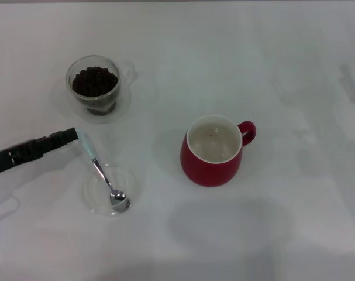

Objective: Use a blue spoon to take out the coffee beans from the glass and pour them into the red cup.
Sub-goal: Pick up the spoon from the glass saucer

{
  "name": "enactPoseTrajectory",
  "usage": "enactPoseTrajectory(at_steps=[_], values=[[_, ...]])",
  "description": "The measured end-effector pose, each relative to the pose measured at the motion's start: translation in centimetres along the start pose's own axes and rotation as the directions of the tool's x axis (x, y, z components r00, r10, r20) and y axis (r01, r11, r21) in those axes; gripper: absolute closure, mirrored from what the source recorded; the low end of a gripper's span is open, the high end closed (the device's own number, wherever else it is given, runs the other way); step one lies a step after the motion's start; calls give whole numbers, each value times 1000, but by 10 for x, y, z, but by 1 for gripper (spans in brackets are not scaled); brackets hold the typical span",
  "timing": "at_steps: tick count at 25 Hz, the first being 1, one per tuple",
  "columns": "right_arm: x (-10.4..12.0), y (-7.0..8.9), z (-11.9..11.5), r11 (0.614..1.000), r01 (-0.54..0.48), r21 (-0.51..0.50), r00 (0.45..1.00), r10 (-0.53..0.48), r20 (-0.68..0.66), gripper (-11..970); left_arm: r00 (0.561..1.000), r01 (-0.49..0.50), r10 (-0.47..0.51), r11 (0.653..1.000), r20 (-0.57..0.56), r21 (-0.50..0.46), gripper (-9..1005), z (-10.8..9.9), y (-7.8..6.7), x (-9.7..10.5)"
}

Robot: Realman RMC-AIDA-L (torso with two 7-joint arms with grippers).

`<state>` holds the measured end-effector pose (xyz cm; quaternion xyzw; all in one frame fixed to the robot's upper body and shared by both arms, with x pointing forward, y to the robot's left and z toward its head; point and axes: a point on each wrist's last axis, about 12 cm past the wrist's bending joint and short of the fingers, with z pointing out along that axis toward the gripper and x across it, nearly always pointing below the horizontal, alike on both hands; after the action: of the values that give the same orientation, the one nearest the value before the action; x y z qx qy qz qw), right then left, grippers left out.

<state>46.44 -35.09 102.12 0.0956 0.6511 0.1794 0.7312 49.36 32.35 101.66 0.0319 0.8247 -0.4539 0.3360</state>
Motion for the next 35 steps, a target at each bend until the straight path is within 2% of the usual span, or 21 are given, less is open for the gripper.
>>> enactPoseTrajectory(at_steps=[9,15,18,28,35], values=[[0,2,4,1000,-2,-7,1000,2,1,128,1000,-10,10,1000,-11,7,230,5,-2,-2],[0,2,4,1000,-3,-6,1000,3,0,128,998,-39,40,999,-50,22,169,19,-7,-4],[0,1,4,1000,-3,-5,1000,3,1,128,997,-45,46,999,-60,16,169,27,-9,-4],[0,0,4,1000,-3,2,1000,3,0,128,998,-37,37,999,-60,-9,168,34,-8,-1],[0,0,4,1000,-3,5,1000,3,2,128,999,-20,19,1000,-41,-19,327,35,-7,-1]])
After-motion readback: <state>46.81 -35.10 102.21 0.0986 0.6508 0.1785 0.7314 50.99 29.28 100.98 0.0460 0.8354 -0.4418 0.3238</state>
